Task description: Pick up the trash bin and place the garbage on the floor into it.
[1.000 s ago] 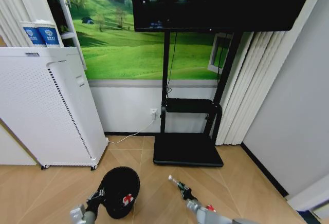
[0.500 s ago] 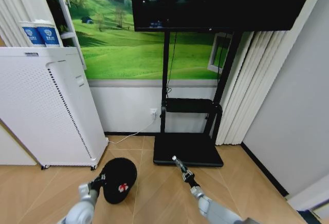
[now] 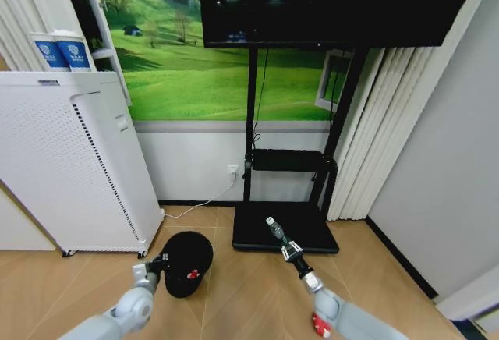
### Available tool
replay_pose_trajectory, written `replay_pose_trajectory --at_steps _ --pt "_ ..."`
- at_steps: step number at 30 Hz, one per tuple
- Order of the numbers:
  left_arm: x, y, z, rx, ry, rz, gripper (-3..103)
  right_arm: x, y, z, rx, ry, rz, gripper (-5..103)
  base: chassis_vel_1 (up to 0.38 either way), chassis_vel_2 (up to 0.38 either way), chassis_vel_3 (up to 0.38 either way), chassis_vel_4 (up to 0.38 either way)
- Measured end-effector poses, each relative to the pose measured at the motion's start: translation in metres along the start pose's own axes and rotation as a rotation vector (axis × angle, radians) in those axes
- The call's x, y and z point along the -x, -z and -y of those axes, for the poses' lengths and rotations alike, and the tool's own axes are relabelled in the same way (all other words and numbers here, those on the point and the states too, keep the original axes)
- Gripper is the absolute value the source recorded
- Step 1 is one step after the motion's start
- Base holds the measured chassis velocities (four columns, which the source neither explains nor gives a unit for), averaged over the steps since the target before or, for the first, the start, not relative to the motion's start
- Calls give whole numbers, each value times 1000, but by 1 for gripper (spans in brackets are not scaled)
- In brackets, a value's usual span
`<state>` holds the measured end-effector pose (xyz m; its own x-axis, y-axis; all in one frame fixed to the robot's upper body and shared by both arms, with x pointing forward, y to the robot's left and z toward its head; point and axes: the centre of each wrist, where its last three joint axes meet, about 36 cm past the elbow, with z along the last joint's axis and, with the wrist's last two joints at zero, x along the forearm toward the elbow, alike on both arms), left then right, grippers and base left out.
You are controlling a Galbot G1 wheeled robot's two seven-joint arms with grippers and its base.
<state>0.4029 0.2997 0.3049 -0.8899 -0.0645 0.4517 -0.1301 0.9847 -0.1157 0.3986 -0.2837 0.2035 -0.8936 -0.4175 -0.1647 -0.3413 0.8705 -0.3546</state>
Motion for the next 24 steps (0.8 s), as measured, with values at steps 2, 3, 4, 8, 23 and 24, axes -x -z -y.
replay_pose_trajectory --at_steps 2,3,4,8,23,24 --pt "2 -5 25 -10 -21 -11 7 -10 19 -16 44 27 24 20 0 0 0 0" --pt "2 -5 25 -10 -21 -11 7 -10 19 -16 44 27 24 20 0 0 0 0" --pt "2 -6 31 -12 -27 -13 7 -12 25 -21 58 33 29 20 0 0 0 0" --pt "6 -8 51 -26 -47 -28 7 -14 36 -32 84 47 39 20 0 0 0 0" --pt "5 -37 107 -34 -109 -65 7 -26 37 -80 134 109 20 20 0 0 0 0" --pt "5 -37 107 -34 -109 -65 7 -26 37 -80 134 109 20 20 0 0 0 0"
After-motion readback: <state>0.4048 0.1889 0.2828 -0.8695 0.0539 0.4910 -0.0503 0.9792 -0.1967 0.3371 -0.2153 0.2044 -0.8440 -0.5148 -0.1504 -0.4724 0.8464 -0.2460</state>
